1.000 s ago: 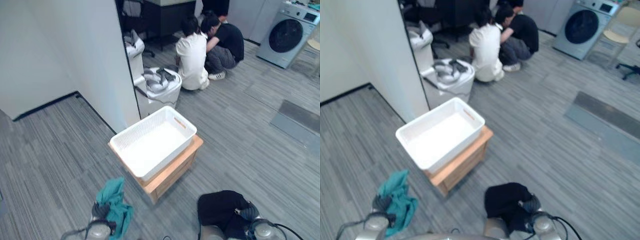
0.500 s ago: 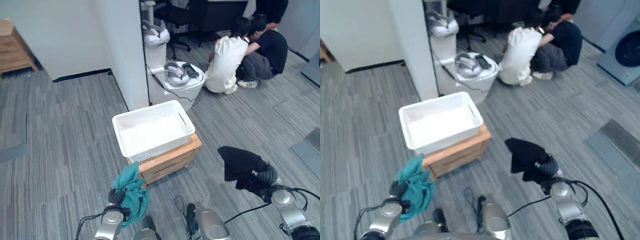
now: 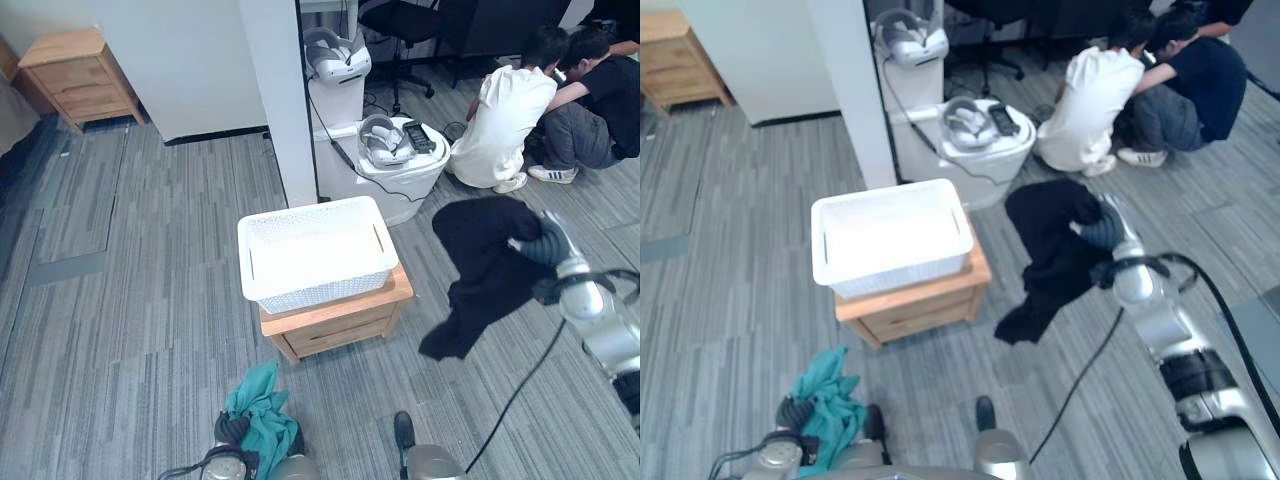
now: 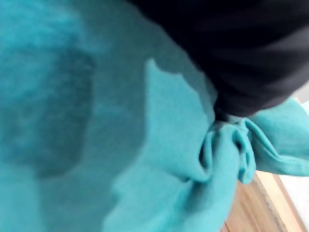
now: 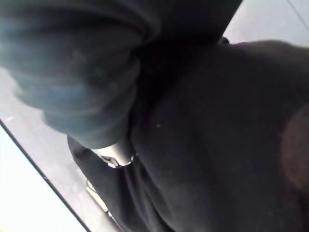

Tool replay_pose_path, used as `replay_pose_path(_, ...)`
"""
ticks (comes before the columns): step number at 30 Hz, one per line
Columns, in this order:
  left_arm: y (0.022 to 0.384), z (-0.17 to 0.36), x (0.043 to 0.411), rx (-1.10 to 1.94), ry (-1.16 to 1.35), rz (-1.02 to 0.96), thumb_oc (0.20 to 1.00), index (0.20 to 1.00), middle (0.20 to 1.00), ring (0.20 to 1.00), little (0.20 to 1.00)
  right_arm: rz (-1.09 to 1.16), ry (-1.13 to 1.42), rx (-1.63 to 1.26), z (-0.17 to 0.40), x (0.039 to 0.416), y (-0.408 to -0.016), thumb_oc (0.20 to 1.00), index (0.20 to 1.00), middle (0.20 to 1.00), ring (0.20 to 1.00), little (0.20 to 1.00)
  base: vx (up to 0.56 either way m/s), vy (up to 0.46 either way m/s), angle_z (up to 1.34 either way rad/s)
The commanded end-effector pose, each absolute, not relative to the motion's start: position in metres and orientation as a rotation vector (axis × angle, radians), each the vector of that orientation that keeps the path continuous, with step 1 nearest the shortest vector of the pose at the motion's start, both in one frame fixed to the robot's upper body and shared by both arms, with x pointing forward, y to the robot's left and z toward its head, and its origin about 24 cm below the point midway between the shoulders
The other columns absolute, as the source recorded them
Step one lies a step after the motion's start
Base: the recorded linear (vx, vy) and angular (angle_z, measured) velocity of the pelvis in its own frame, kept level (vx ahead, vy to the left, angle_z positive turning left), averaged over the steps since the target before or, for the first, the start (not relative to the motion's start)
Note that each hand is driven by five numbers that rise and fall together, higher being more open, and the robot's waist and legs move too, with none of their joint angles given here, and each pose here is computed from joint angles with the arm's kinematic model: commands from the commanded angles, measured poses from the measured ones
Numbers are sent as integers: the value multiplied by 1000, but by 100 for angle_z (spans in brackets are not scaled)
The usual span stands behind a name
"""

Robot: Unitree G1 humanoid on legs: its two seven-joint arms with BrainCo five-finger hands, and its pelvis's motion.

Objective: Tidy up the quilt and then pick up the clothes from the bed and put them into the laundry hamper.

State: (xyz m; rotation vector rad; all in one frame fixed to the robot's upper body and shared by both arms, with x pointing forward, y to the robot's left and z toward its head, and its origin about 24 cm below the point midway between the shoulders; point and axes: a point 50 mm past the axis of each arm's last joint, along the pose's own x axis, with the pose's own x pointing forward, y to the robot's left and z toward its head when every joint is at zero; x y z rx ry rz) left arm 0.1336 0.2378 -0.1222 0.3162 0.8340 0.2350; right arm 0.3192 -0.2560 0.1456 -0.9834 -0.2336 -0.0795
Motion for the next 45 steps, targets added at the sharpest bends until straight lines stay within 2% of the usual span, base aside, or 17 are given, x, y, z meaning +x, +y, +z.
replay_pose_path(1, 246, -98, 172, 344, 665, 223, 200, 200, 200, 200, 200, -72, -530, -955, 217, 334, -227, 200, 200, 200, 200, 200, 52, -134, 23)
replay_pose_path(5, 235, -96, 179, 327, 638, 198, 200, 200, 200, 200, 200, -18, -600, -962, 233, 348, -195, 200, 200, 200, 200, 200, 178, 68, 45)
replay_pose_path(10, 233, -103, 171, 341, 679, 181, 200, 200, 200, 200, 200, -22, -667, -1012, 253, 357, -176, 200, 200, 200, 200, 200, 217, 232, 12)
replay_pose_path(15, 246, -94, 183, 413, 648, 190, 200, 200, 200, 200, 200, -11, -779, -979, 283, 364, -140, 200, 200, 200, 200, 200, 90, 163, -19)
replay_pose_path(21, 250, -93, 190, 426, 655, 200, 200, 200, 200, 200, 200, -6, -773, -991, 285, 368, -135, 200, 200, 200, 200, 200, 149, -4, -6)
replay_pose_path(34, 234, -91, 195, 394, 601, 166, 200, 200, 200, 200, 200, 206, -786, -954, 265, 370, -59, 200, 200, 200, 200, 200, 40, -19, 19)
replay_pose_path(35, 230, -88, 199, 389, 580, 162, 200, 200, 200, 200, 200, 225, -748, -976, 254, 373, -54, 1000, 1000, 1000, 1000, 1000, -20, -23, 11)
replay_pose_path(37, 228, -85, 202, 388, 558, 158, 200, 200, 200, 200, 200, 223, -714, -1014, 246, 377, -56, 1000, 1000, 1000, 1000, 1000, -6, -29, 23)
replay_pose_path(38, 225, -77, 209, 372, 509, 151, 200, 200, 200, 200, 200, 136, -624, -1220, 231, 392, -80, 1000, 1000, 1000, 1000, 1000, 15, -24, 24)
replay_pose_path(39, 225, -77, 209, 371, 509, 151, 200, 200, 200, 200, 200, 136, -625, -1221, 231, 392, -80, 1000, 1000, 1000, 1000, 1000, 33, -28, 25)
replay_pose_path(41, 221, -64, 219, 341, 432, 148, 200, 200, 200, 200, 200, -13, -531, -1479, 222, 404, -121, 1000, 1000, 1000, 1000, 1000, 27, -2, 23)
replay_pose_path(44, 213, -42, 234, 336, 313, 120, 200, 200, 200, 200, 200, -68, -408, -1651, 187, 405, -155, 1000, 1000, 1000, 1000, 1000, -9, 0, 12)
replay_pose_path(45, 213, -42, 233, 337, 315, 120, 200, 200, 200, 200, 200, -68, -406, -1651, 186, 405, -155, 1000, 1000, 1000, 1000, 1000, -17, -1, -6)
